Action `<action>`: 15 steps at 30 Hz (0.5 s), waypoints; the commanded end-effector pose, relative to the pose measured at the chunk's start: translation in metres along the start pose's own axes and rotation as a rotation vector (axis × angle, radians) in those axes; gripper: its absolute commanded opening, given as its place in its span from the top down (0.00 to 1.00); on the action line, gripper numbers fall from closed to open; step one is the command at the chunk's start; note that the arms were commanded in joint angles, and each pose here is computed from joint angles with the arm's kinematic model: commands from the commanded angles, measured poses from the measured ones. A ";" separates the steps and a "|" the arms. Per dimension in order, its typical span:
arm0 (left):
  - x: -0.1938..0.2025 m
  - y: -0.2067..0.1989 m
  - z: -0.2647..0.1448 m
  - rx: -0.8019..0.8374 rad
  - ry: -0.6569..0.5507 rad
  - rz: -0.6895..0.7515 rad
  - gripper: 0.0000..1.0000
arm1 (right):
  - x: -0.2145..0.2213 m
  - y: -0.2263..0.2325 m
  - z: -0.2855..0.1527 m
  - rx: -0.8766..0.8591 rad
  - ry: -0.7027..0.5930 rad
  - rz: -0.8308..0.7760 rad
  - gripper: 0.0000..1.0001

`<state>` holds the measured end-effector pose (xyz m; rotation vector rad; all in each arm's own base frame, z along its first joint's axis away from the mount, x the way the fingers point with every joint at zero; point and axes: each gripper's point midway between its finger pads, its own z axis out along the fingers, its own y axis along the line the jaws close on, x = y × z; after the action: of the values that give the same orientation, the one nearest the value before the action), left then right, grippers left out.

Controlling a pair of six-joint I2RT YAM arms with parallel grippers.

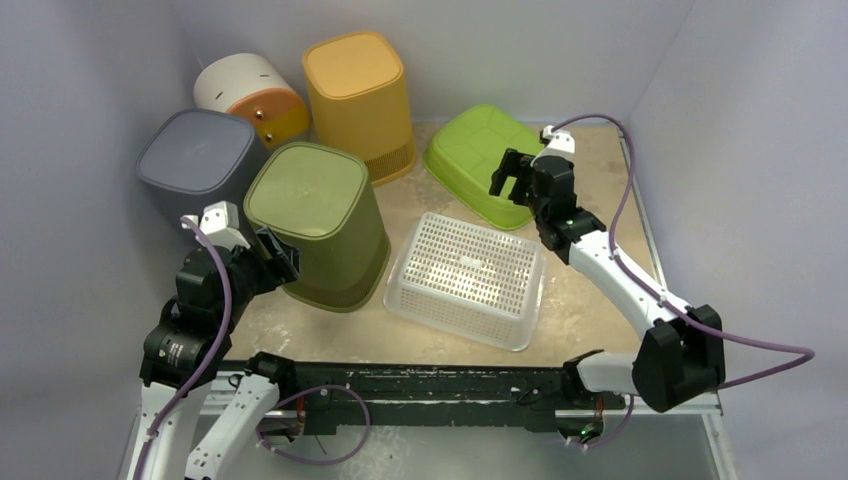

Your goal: Turn the large container upside down

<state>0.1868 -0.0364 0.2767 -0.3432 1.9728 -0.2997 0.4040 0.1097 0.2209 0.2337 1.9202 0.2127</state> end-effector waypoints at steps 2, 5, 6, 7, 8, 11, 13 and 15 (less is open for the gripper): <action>0.005 0.005 0.007 -0.032 0.034 0.044 0.26 | -0.012 0.007 -0.031 -0.015 -0.032 -0.096 0.00; 0.006 0.011 0.008 -0.056 0.031 0.054 0.25 | -0.002 0.016 -0.044 -0.067 -0.018 -0.128 0.00; 0.006 0.012 0.009 -0.065 0.031 0.056 0.25 | 0.001 0.018 -0.046 -0.070 -0.004 -0.137 0.00; 0.006 0.013 0.010 -0.068 0.029 0.057 0.25 | 0.005 0.020 -0.048 -0.076 0.014 -0.155 0.00; 0.007 0.013 0.011 -0.068 0.033 0.056 0.25 | 0.011 0.022 -0.048 -0.080 0.032 -0.179 0.00; 0.009 0.011 0.014 -0.061 0.047 0.055 0.25 | 0.024 0.029 -0.049 -0.077 0.057 -0.233 0.00; 0.011 0.010 0.015 -0.057 0.053 0.048 0.25 | 0.031 0.037 -0.050 -0.101 0.072 -0.245 0.00; 0.012 0.009 0.016 -0.051 0.049 0.041 0.25 | 0.033 0.042 -0.052 -0.122 0.067 -0.246 0.00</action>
<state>0.1901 -0.0332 0.2561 -0.3300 2.0551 -0.2345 0.3493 0.1527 0.2162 -0.0511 1.9915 0.1938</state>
